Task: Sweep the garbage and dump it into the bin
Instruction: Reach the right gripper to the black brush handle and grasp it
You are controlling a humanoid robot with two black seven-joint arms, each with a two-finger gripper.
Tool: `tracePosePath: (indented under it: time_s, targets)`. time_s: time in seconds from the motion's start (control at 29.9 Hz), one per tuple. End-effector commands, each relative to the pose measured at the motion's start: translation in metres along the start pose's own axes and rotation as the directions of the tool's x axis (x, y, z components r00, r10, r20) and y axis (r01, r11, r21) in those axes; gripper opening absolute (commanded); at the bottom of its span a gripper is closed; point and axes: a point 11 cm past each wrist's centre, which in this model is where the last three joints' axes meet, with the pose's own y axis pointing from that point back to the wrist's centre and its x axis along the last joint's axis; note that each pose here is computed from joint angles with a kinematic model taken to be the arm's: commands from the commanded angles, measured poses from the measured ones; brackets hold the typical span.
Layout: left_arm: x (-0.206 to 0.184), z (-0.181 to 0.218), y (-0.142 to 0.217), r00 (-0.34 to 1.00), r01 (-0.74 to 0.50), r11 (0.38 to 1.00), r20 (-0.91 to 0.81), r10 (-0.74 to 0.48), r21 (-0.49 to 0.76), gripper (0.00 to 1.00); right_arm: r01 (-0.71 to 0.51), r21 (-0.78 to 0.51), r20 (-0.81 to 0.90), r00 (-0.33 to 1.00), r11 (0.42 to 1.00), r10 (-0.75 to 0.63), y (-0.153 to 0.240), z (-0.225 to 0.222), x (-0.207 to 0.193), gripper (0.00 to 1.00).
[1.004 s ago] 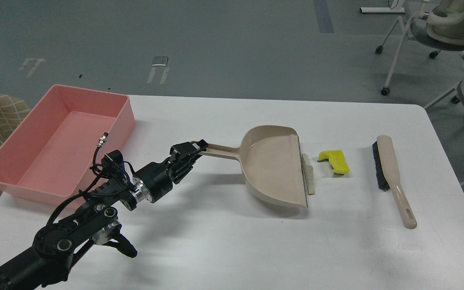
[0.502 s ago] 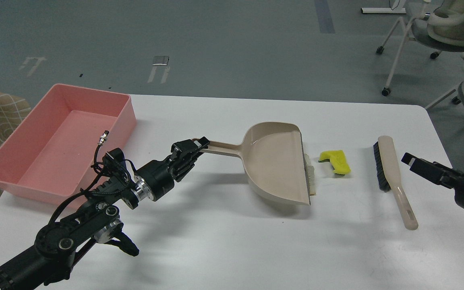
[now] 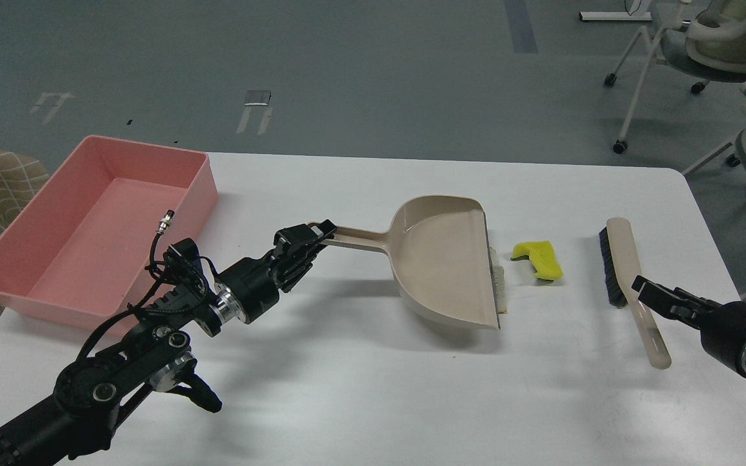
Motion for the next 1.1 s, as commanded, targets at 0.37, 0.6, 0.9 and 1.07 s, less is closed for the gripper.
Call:
tracePosePath:
  time_s: [0.37,0.6,0.9,1.07]
  targets:
    - [0.003,-0.011,0.004,1.000,-0.016,1.000,-0.006,0.016,0.023,0.00,0.048,-0.075,-0.003,0.999,0.996,-0.049,-0.004,0.004,-0.018,0.36]
    - [0.003,-0.010,0.004,1.000,-0.015,1.000,-0.006,0.015,0.019,0.00,0.069,-0.078,-0.006,0.998,0.995,-0.069,-0.003,0.005,-0.025,0.06]
    - [0.004,-0.011,0.004,1.000,-0.019,1.000,-0.006,0.019,0.022,0.00,0.064,-0.051,0.007,0.998,0.997,-0.064,-0.004,-0.002,-0.026,0.00]
    - [0.003,-0.012,0.005,1.000,-0.017,1.000,-0.006,0.017,0.026,0.00,0.040,0.019,0.038,0.998,0.999,-0.040,-0.009,-0.024,-0.024,0.00]
